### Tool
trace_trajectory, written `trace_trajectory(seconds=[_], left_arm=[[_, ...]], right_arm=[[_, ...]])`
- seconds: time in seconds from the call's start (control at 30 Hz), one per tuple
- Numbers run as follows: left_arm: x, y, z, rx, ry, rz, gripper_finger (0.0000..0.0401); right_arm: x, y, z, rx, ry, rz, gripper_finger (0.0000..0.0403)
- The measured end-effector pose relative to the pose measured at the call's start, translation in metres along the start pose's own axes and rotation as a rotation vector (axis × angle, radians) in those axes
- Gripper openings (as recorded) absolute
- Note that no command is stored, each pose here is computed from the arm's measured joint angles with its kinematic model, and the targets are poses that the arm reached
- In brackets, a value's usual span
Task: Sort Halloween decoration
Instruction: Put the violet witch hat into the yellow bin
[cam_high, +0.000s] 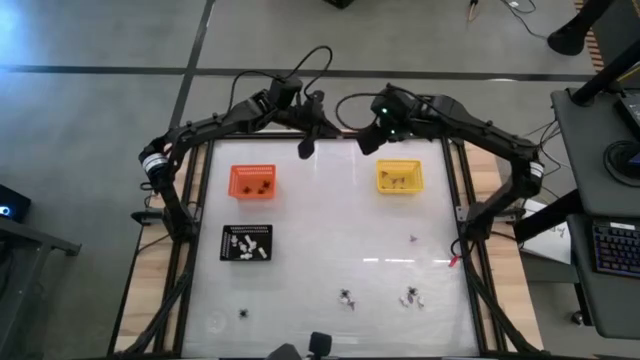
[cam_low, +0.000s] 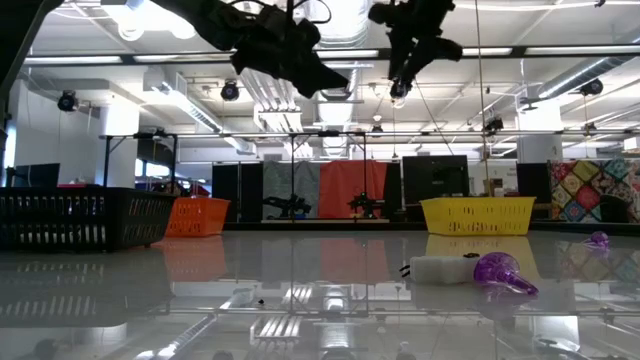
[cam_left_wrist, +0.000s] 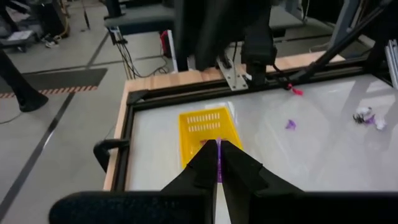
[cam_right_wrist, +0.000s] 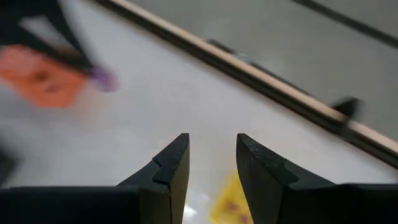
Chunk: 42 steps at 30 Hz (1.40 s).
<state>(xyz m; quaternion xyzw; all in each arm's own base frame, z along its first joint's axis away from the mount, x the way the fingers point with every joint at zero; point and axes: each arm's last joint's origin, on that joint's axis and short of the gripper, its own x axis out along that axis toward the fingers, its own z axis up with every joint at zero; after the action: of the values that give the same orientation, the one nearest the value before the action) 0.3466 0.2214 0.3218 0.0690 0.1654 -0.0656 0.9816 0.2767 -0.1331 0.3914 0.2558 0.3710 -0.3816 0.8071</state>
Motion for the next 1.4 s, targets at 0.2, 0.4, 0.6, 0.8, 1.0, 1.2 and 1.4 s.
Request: trace_trajectory(seconds=[0.2,0.4,0.6,0.8,1.0,1.2,1.4], left_arm=[[0.000,0.001,0.006,-0.043,-0.060,-0.022,0.0000],[-0.001,0.000,0.009,-0.093,-0.101,-0.075,0.0000],[-0.001,0.000,0.010,-0.114,-0.116,-0.098,0.0000],[-0.001,-0.001,0.011,-0.115,-0.127,-0.132,0.0000],[-0.001,-0.001,0.011,-0.113,-0.129,-0.132,0.0000],[-0.001,0.000,0.016,-0.116,-0.167,-0.144,0.0000],[-0.002,-0.001,0.016,-0.121,-0.171,-0.160,0.0000]], right_arm=[[0.004,0.004,-0.006,-0.106,-0.063,0.257,0.0121],[0.018,0.006,-0.009,-0.207,-0.111,0.303,0.0121],[0.019,0.011,-0.007,-0.291,-0.133,0.407,0.0118],[0.019,0.014,-0.003,-0.296,-0.175,0.446,0.0106],[0.018,0.016,-0.001,-0.293,-0.197,0.465,0.0103],[0.024,0.019,0.002,-0.276,-0.213,0.472,0.0102],[0.031,0.021,0.003,-0.271,-0.207,0.463,0.0102]])
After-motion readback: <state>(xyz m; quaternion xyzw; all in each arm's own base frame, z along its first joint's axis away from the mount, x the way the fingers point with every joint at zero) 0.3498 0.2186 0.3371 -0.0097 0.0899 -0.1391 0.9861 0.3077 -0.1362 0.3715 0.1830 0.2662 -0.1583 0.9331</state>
